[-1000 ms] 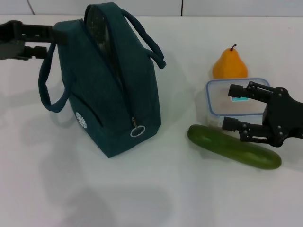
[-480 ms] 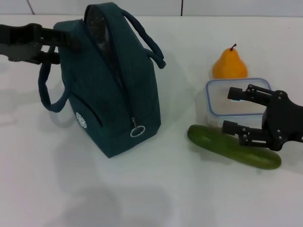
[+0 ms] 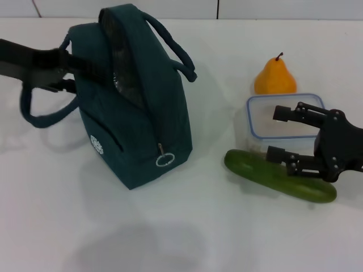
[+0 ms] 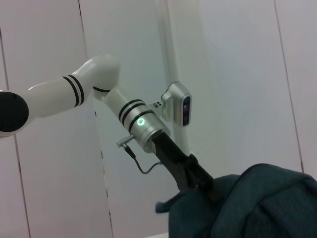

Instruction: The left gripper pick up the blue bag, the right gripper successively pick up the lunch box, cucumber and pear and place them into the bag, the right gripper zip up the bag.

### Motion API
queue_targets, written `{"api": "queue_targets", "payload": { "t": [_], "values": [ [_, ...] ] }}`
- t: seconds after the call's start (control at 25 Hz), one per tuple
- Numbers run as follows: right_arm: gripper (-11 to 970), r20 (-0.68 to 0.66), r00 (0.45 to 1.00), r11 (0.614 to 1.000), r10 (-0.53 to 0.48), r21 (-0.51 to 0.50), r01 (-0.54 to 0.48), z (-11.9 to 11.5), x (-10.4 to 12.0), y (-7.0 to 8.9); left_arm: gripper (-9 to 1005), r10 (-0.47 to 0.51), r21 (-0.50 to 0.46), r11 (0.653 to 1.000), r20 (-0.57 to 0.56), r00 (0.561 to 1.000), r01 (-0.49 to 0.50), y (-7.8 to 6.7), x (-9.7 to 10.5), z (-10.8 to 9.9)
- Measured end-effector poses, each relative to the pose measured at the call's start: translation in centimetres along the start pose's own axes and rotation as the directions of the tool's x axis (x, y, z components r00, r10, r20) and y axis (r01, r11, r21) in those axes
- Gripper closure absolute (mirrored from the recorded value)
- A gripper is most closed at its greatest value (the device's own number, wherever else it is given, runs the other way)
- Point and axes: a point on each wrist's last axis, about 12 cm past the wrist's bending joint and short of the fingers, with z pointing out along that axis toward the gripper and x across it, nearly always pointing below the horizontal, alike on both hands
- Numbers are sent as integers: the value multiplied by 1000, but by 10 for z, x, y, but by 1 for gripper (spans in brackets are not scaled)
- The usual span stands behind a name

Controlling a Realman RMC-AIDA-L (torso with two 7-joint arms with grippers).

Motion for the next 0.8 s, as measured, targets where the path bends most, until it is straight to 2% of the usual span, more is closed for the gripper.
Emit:
{"api": "queue_targets", "payload": {
  "t": [0.12,0.24,0.44,0.8],
  "values": [
    [164,0,1000,1000,-1,-2,1,0,0,0,166,43,11,999,0,999,-43,-1,0,3],
    [164,1,1000,1000,-3,-1,3,0,0,0,341,72,10,997,4,997,-72,0,0,3],
    [164,2,1000,1000,-21,-1,21,-1,0,0,577,101,-1,995,2,995,-101,2,0,1],
    [165,9,1000,1000,-20,-6,20,-1,1,2,759,112,-3,994,3,994,-112,2,1,1]
  ]
}}
